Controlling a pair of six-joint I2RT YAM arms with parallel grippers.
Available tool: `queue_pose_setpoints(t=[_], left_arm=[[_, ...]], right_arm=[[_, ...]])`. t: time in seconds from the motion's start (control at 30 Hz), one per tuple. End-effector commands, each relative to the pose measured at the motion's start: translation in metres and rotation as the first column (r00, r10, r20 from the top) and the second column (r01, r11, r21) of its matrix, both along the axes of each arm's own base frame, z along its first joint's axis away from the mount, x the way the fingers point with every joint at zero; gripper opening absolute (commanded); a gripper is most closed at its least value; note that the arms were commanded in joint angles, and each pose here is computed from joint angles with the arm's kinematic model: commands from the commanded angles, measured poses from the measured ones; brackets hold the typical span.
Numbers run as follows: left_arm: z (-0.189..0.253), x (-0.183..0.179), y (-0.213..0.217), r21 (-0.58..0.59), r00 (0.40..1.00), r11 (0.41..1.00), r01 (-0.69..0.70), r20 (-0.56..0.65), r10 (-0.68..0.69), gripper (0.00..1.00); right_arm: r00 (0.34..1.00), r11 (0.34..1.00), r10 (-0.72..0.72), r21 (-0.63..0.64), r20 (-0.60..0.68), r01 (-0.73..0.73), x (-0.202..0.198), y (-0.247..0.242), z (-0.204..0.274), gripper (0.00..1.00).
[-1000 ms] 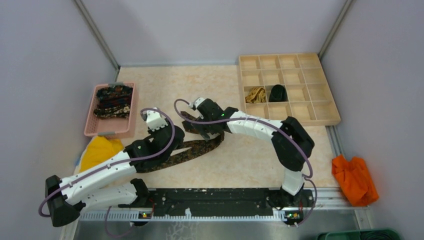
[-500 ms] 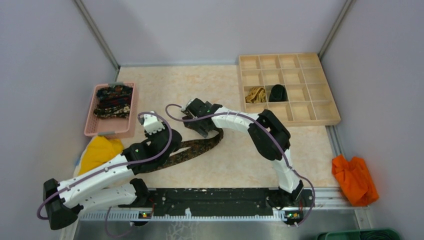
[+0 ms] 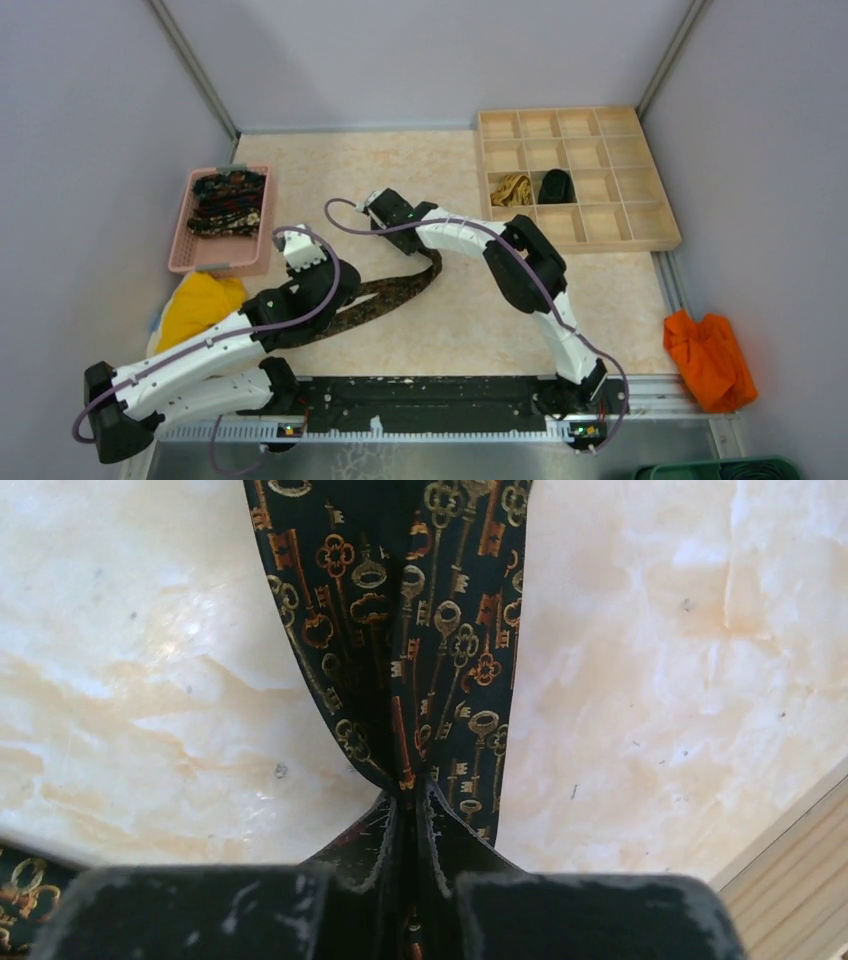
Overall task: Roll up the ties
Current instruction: Flatten out the tie at the center of the board.
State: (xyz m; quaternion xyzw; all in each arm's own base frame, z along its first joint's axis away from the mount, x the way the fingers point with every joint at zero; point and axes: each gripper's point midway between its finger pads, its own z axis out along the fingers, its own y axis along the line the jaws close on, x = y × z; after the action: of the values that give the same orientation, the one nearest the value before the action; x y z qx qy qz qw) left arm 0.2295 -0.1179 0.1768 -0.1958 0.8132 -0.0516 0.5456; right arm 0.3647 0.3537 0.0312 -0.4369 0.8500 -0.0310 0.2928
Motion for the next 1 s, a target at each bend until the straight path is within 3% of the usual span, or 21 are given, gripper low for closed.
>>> queue_pose_setpoints(t=[0.0, 0.13, 0.3, 0.43, 0.67, 0.97], left_arm=[[-0.003, 0.001, 0.002, 0.02, 1.0, 1.0, 0.006, 0.004, -0.006, 0.46], [-0.009, 0.003, -0.002, 0.035, 1.0, 0.999, 0.016, -0.009, -0.016, 0.44], [-0.01, 0.008, -0.011, 0.037, 0.999, 0.999, 0.039, 0.0, -0.039, 0.44], [-0.009, 0.015, -0.024, 0.045, 0.996, 0.995, 0.085, 0.017, -0.086, 0.47], [0.006, 0.036, -0.054, 0.049, 0.983, 0.987, 0.15, 0.096, -0.154, 0.52], [0.018, 0.071, -0.135, 0.002, 0.911, 0.931, 0.364, 0.208, -0.356, 0.51]], right_arm=[[0.992, 0.988, -0.112, 0.112, 0.058, 0.105, 0.021, -0.008, 0.017, 0.0], [0.948, 0.94, -0.279, 0.246, 0.156, 0.236, 0.031, -0.032, 0.065, 0.0], [0.868, 0.845, -0.43, 0.451, 0.249, 0.289, 0.022, -0.065, 0.152, 0.0], [0.821, 0.759, -0.495, 0.601, 0.283, 0.251, 0.002, -0.089, 0.225, 0.0], [0.798, 0.607, -0.531, 0.785, 0.286, 0.123, -0.052, -0.121, 0.319, 0.0], [0.759, 0.462, -0.565, 0.886, 0.323, -0.034, -0.108, -0.144, 0.383, 0.0]])
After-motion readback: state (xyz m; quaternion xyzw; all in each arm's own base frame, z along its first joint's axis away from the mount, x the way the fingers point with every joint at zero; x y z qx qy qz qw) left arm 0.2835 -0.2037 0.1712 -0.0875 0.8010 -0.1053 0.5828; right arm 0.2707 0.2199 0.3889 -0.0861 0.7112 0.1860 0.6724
